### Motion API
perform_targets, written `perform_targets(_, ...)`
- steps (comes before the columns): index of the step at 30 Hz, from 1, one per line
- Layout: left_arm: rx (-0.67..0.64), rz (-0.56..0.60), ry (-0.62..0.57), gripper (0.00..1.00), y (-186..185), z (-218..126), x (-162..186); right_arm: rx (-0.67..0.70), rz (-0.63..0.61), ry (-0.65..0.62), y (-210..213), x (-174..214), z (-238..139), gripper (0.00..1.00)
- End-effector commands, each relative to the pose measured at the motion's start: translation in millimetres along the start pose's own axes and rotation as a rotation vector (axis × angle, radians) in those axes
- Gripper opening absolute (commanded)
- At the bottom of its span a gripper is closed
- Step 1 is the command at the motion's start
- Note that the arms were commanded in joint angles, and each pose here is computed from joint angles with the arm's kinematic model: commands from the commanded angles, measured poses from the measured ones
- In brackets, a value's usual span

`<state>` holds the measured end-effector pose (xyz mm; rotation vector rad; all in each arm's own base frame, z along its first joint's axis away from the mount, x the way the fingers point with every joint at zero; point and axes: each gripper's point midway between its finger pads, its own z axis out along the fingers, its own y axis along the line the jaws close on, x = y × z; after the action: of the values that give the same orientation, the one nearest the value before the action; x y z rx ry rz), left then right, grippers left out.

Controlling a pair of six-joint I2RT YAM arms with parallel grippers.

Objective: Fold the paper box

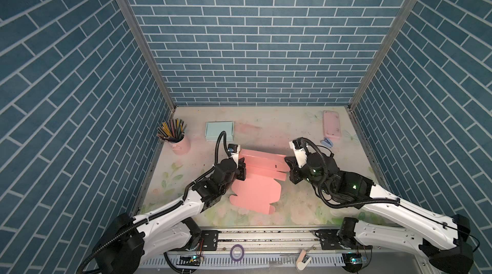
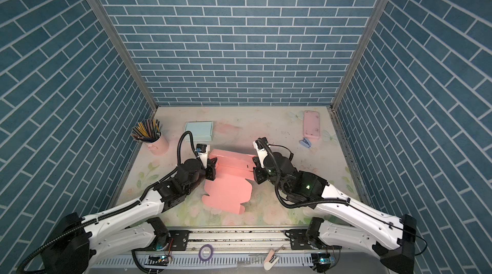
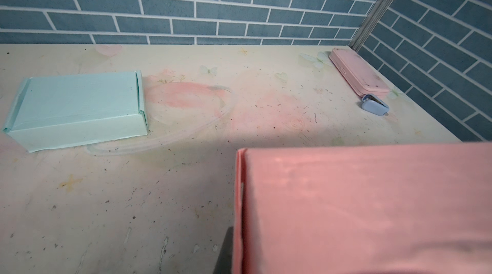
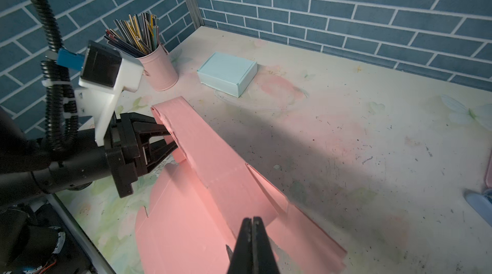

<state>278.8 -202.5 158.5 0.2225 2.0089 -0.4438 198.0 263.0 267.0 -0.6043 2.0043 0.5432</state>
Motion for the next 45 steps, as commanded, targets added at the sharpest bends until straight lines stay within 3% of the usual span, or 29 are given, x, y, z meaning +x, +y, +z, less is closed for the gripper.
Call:
perform_targets(1,0.014,-0.022,-0.004,0.00,-0.1,0.3,2.4,0.014,0.011,-0.015,1.2,-5.2,6.1,0.00)
perform_targets(9,0.037,-0.036,-0.023,0.00,-3.8,-0.9,-1.3,-0.013,0.019,0.051,15.5,12.8,39.0,0.00)
perform_targets(16,0.046,-0.080,-0.037,0.00,-7.0,2.6,-5.6,-0.056,0.004,0.047,34.2,6.6,54.0,0.00)
perform_targets(22,0.071,-0.101,-0.056,0.01,-10.0,-5.1,-13.2,-0.102,-0.022,-0.038,33.5,-3.7,33.2,0.00)
perform_targets(26,0.116,-0.148,-0.082,0.01,-5.5,-20.2,-21.4,-0.276,-0.045,-0.241,40.3,-18.3,-23.5,0.15)
perform_targets(29,0.140,-0.168,-0.101,0.01,-4.6,-33.8,-31.8,-0.375,-0.062,-0.386,40.6,-26.0,-66.4,0.34)
perform_targets(32,0.158,-0.164,-0.113,0.01,-6.6,-47.9,-42.9,-0.375,-0.064,-0.484,27.8,-26.6,-94.0,0.46)
perform_targets(37,0.226,-0.199,-0.161,0.01,-14.5,-70.8,-68.4,-0.339,-0.026,-0.531,13.1,-18.2,-97.3,0.54)
perform_targets(45,0.328,-0.245,-0.199,0.01,-32.8,-89.7,-95.7,-0.483,-0.043,-0.555,45.7,-26.9,-83.3,0.64)
